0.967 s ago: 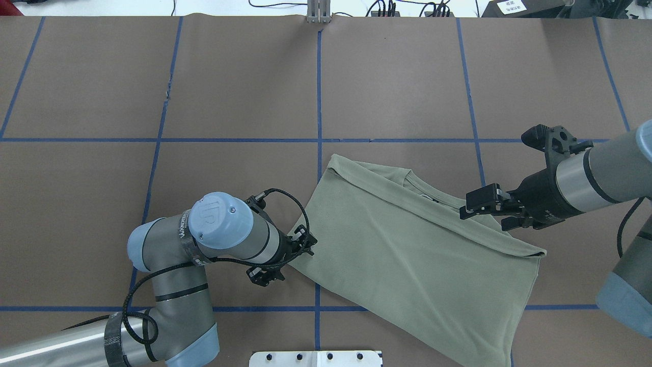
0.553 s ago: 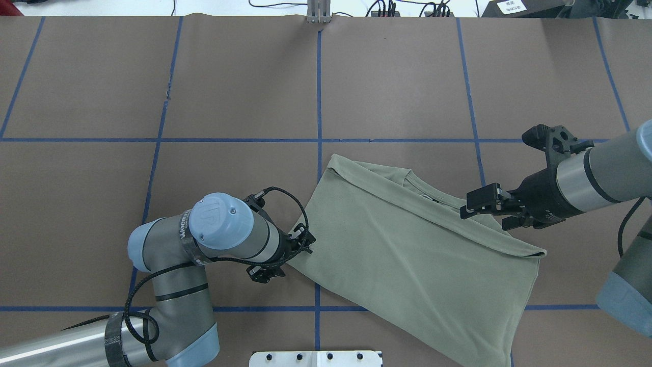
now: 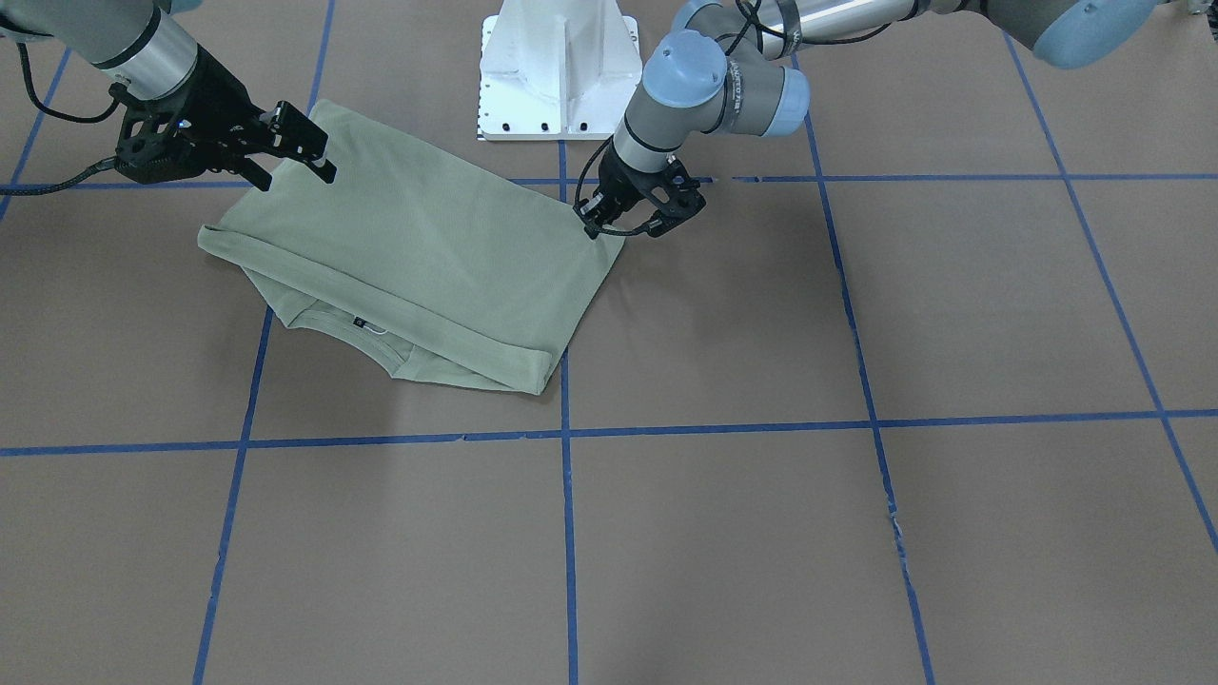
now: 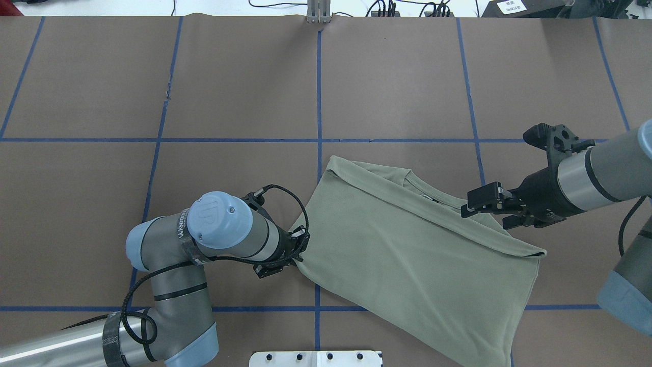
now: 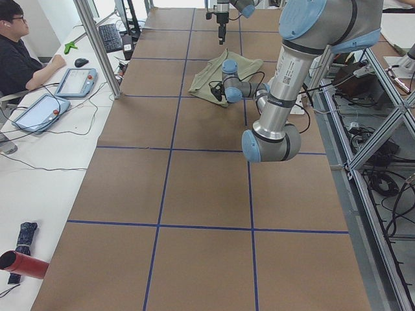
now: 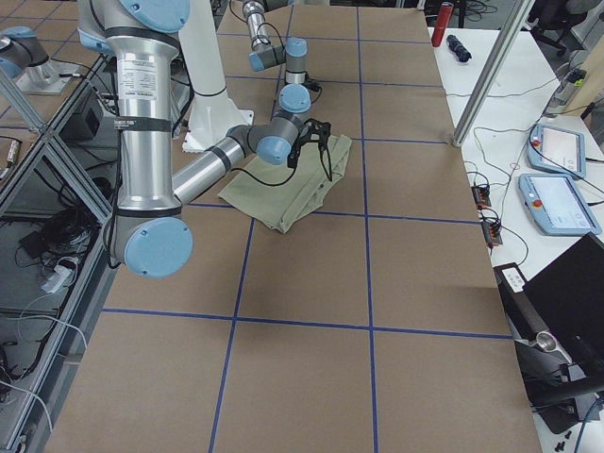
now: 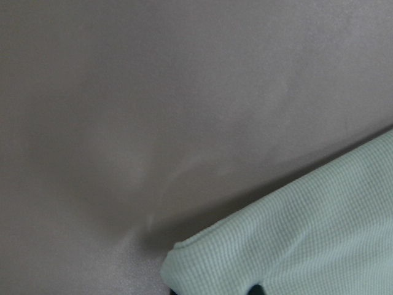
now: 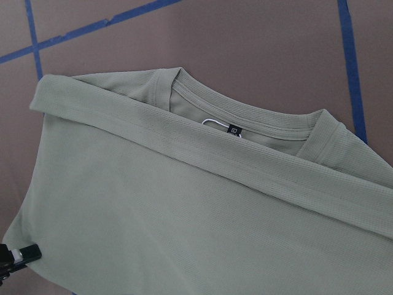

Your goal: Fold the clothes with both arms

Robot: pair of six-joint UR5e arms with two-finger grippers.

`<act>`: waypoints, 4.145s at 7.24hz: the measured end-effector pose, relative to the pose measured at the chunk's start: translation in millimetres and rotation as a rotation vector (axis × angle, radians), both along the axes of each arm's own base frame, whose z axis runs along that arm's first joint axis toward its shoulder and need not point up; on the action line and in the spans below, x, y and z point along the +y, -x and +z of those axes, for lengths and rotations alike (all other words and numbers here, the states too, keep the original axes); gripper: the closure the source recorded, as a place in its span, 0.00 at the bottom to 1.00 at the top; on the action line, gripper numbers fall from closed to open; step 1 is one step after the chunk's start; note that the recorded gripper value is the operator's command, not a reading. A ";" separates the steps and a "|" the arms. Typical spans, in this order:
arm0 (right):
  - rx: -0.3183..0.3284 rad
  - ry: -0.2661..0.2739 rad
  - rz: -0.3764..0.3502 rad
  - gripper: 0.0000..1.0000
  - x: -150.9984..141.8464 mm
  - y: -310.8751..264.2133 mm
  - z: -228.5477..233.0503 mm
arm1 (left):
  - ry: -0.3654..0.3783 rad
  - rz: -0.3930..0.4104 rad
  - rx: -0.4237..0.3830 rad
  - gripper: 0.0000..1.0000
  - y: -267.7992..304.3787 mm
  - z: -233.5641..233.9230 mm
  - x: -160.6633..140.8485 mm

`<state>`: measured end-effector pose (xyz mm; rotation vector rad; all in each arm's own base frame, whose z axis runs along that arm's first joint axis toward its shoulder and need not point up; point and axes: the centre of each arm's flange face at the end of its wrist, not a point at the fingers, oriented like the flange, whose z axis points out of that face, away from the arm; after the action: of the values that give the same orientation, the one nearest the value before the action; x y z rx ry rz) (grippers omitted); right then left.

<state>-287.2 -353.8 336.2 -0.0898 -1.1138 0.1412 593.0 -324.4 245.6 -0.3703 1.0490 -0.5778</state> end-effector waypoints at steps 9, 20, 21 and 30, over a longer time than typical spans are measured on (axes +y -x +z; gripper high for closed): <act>0.008 -0.006 0.041 0.00 -15.4 -5.9 2.4 | -0.285 -0.184 -0.108 1.00 98.4 18.4 -185.1; 0.010 -0.008 0.056 0.00 -25.8 -4.2 2.6 | -0.674 -0.377 -0.179 0.00 49.8 4.3 -376.1; 0.009 -0.011 0.058 0.00 -28.9 -1.6 1.2 | -0.697 -0.371 -0.192 0.00 50.8 5.0 -377.6; 0.178 -0.153 0.023 0.00 -70.5 102.9 -19.2 | -0.694 -0.136 -0.103 0.00 178.1 37.0 -276.7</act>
<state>-390.1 -424.3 316.9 0.0714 -0.9449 0.0826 414.8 -601.2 282.5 0.3379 1.1101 -0.3173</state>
